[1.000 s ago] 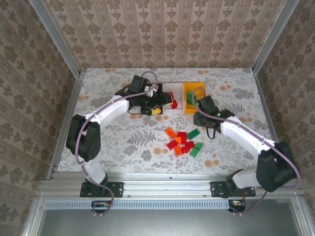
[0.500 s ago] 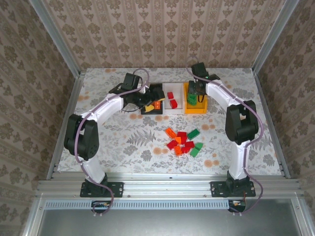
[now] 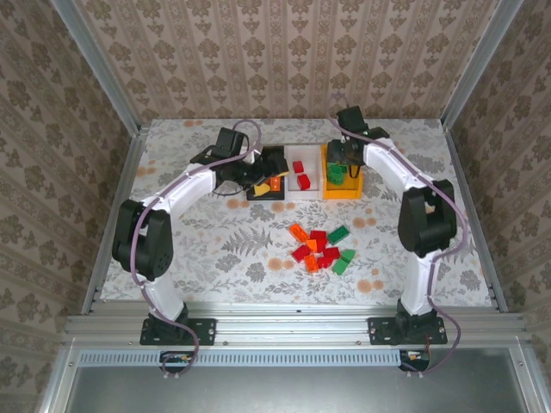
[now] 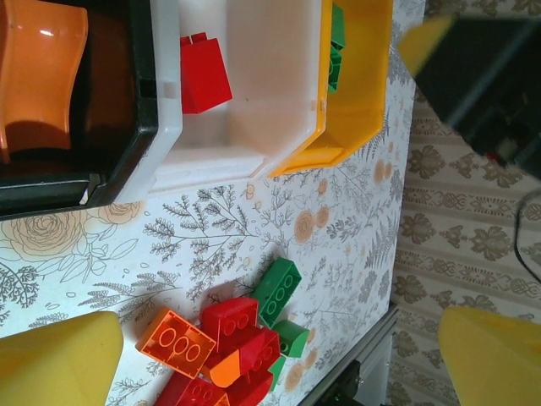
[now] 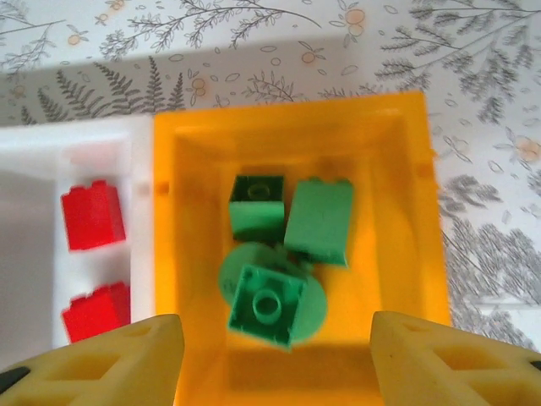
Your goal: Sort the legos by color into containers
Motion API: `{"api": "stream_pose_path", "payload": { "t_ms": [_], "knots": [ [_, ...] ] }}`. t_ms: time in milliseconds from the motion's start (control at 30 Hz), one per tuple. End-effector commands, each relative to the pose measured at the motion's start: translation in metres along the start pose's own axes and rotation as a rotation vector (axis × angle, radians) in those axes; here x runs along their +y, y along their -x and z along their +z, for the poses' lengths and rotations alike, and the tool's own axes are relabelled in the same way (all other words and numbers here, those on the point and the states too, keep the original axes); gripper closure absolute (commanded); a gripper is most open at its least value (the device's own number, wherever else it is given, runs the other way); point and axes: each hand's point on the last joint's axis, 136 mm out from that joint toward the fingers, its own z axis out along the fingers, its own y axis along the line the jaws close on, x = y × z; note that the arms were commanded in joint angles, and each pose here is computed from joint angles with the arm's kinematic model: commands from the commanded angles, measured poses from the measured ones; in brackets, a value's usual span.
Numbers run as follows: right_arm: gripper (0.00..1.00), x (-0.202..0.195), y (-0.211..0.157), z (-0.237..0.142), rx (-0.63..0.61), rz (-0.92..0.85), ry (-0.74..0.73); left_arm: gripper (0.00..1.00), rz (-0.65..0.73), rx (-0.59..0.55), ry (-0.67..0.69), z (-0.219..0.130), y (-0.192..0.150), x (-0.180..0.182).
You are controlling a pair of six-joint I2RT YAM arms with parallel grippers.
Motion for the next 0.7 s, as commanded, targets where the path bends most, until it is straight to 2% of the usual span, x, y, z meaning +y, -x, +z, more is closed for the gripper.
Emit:
{"api": "stream_pose_path", "payload": {
  "t_ms": [0, 67, 200, 300, 667],
  "knots": [
    [0.4, 0.013, -0.009, -0.065, -0.122, -0.021, 0.04, 0.03, 0.01, 0.013, -0.014, -0.001, -0.007, -0.01],
    [0.4, 0.017, -0.041, -0.075, -0.127, -0.03, 0.048, 0.04, 0.014, 0.022, 0.001, 0.001, -0.013, -0.011],
    [0.4, 0.016, -0.126, -0.07, -0.022, -0.001, 0.069, 0.05, 0.008, 0.033, 0.02, 0.006, -0.021, -0.011],
    [0.38, 0.012, -0.171, -0.06, 0.046, 0.048, 0.062, 0.05, 0.006, 0.043, 0.023, 0.01, -0.026, -0.011],
    [0.39, -0.031, -0.253, -0.078, 0.153, 0.175, 0.029, 0.05, 0.024, 0.078, 0.026, 0.018, -0.038, -0.016]
  ]
}}
